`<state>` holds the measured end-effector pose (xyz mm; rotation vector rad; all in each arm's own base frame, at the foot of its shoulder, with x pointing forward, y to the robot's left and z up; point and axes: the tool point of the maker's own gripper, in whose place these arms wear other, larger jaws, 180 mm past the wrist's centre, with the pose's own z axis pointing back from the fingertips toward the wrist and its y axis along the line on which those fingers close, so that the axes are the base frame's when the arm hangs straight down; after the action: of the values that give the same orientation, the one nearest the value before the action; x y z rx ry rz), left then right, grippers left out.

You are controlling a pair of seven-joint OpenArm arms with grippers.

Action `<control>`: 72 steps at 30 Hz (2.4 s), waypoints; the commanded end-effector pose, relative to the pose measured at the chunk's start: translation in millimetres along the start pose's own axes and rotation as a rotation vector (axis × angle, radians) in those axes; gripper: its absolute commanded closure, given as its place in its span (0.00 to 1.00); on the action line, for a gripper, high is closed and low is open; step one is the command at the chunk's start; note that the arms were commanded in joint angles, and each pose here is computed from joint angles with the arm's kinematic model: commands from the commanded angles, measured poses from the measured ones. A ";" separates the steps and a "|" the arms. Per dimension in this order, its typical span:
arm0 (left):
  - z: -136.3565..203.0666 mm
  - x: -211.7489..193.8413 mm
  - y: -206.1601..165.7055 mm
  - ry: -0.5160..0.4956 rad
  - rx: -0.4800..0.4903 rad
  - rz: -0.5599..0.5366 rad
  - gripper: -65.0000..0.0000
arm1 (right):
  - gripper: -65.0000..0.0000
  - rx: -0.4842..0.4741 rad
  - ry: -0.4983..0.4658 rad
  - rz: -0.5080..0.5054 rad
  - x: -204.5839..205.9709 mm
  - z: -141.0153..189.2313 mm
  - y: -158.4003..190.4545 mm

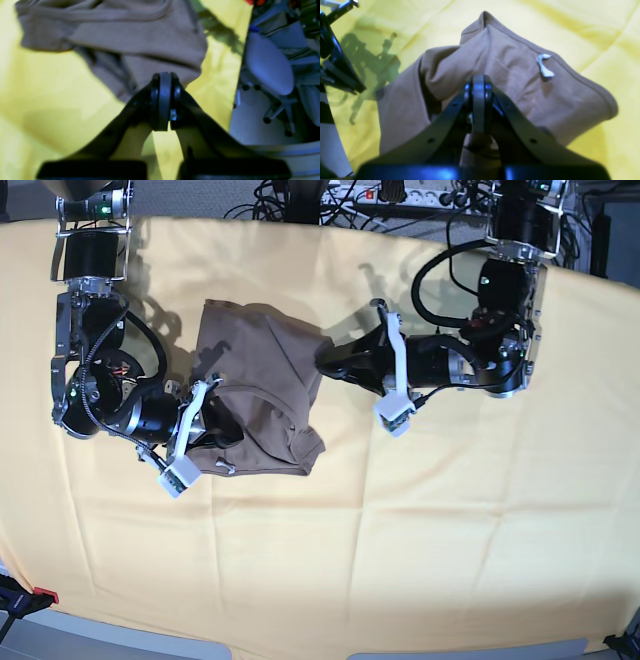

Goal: Fold the T-shirt properly
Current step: 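Press and tuck the bundle's edges with both grippers to square it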

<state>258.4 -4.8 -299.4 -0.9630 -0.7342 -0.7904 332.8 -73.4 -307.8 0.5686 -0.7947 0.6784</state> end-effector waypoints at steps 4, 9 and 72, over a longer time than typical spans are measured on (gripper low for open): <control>-11.4 20.3 -6.8 -0.077 -0.008 -0.028 1.00 | 1.00 -0.004 -0.053 0.028 17.4 6.0 -2.8; -20.7 17.0 2.3 -0.105 0.070 -0.048 1.00 | 1.00 -0.056 -0.051 0.059 16.5 4.4 -11.0; -37.8 -31.2 5.3 -0.069 0.146 -0.011 1.00 | 1.00 0.327 -0.004 0.147 24.3 -18.5 76.6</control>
<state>248.2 -26.5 -354.0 -0.8383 -0.8021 -0.7025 289.2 -5.2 -302.0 0.7963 -0.6759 0.9428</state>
